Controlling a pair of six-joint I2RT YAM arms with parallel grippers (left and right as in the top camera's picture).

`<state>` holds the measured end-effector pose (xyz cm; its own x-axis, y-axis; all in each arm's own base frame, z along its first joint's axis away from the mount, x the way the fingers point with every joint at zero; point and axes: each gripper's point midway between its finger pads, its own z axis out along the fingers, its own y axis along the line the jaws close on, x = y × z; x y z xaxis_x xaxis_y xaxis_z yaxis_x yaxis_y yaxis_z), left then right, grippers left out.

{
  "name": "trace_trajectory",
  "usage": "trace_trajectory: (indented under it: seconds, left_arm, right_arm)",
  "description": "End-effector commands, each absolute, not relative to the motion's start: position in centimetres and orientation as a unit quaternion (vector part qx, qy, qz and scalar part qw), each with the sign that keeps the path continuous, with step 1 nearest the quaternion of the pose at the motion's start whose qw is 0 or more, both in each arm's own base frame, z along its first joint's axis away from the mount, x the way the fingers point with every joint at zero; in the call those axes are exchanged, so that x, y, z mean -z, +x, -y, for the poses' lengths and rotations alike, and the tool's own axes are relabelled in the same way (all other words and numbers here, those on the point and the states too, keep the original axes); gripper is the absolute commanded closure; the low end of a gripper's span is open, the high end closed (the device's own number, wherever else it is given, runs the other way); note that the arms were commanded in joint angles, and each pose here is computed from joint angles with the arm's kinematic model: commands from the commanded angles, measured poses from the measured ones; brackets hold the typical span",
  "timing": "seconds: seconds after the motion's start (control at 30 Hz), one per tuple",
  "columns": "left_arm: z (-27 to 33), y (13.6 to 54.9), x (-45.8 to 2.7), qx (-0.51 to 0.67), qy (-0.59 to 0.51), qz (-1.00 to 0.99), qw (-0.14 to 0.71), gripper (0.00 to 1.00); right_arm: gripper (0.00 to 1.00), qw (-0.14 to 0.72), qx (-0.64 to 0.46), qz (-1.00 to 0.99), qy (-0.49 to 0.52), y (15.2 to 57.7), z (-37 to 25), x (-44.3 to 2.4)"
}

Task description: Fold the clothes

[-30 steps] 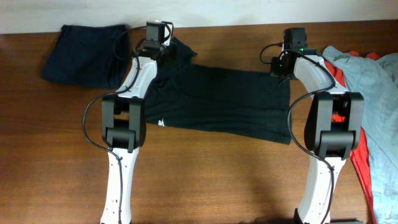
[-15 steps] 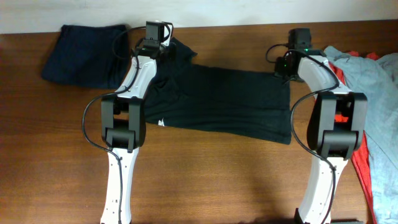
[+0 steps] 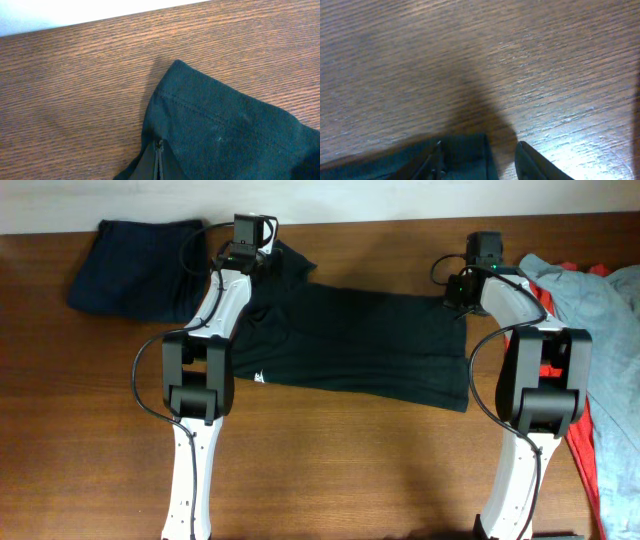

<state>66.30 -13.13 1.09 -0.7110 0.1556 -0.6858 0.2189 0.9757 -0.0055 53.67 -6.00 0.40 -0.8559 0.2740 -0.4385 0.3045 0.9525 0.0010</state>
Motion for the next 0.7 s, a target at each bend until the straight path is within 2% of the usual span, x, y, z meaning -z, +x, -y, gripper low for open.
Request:
trace_trajectory:
  seconds: [0.0,0.07,0.13,0.17,0.67]
  left_arm:
    - [12.9,65.9,1.2,0.041,0.107,-0.931,0.346,0.99]
    - [12.9,66.0,0.9,0.041,0.107,-0.931,0.348,0.99]
    - [13.0,66.1,0.4,0.041,0.107,-0.93,0.349,0.99]
    - [12.9,66.2,0.1,0.041,0.107,-0.93,0.35,0.99]
    - [12.8,66.5,-7.0,0.035,0.12,-0.925,0.359,0.99]
  right_arm:
    - [0.62,0.212,0.005,-0.968,0.133,53.3,4.8,0.9]
    - [0.76,0.219,-0.013,-0.968,0.122,53.6,4.2,0.8]
    - [0.94,0.22,-0.024,-0.968,0.119,53.8,3.8,0.7]
    - [0.96,0.22,-0.025,-0.968,0.119,53.8,3.8,0.7]
    - [0.96,0.238,-0.028,-0.966,0.095,54.0,3.5,-1.8]
